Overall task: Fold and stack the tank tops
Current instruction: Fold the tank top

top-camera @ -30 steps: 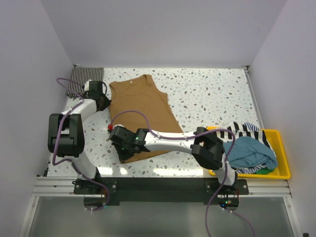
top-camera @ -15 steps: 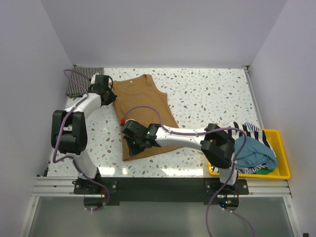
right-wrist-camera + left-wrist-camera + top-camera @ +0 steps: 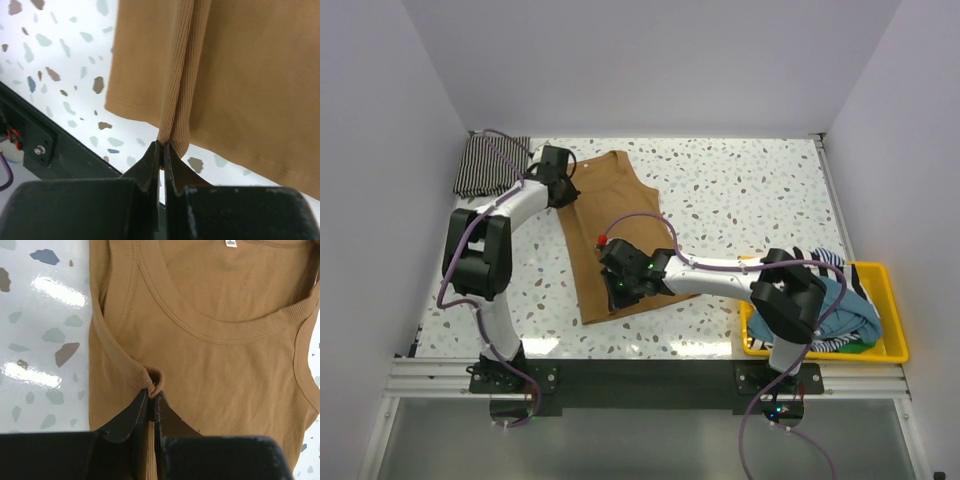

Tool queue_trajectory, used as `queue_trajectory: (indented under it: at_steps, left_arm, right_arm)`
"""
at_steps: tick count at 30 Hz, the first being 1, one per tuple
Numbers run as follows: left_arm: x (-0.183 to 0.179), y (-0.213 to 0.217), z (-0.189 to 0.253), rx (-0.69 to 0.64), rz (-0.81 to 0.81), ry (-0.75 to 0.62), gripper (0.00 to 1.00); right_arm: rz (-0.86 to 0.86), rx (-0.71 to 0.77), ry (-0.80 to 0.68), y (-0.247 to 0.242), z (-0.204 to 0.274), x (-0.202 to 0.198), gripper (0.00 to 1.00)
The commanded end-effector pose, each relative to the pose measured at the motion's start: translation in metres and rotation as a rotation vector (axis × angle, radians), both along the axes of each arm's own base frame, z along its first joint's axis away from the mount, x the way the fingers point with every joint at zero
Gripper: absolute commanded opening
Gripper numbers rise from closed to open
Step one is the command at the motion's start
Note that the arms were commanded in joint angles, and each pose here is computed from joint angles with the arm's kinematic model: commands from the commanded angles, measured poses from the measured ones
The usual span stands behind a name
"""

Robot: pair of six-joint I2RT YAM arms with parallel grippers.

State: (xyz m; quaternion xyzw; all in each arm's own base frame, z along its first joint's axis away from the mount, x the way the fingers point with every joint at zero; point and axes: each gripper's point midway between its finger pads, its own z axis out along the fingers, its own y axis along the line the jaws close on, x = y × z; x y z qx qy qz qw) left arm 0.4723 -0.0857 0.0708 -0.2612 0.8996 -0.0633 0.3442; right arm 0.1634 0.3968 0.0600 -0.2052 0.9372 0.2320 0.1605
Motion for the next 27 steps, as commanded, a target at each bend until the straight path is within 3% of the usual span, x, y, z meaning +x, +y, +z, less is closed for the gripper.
queue_trajectory:
  at_steps: [1,23,27]
  left_arm:
    - [0.018,-0.009,0.016,0.046,-0.012,-0.058,0.00]
    - [0.015,-0.043,-0.024,0.087,-0.076,0.013,0.00]
    - [0.014,-0.045,-0.028,0.084,-0.091,0.011,0.05]
  right_arm:
    - [-0.025,0.044,0.000,-0.007,0.011,0.001,0.00]
    - [-0.097,-0.026,0.010,-0.046,-0.028,0.004,0.00]
    - [-0.111,-0.039,0.008,-0.055,-0.030,0.001,0.00]
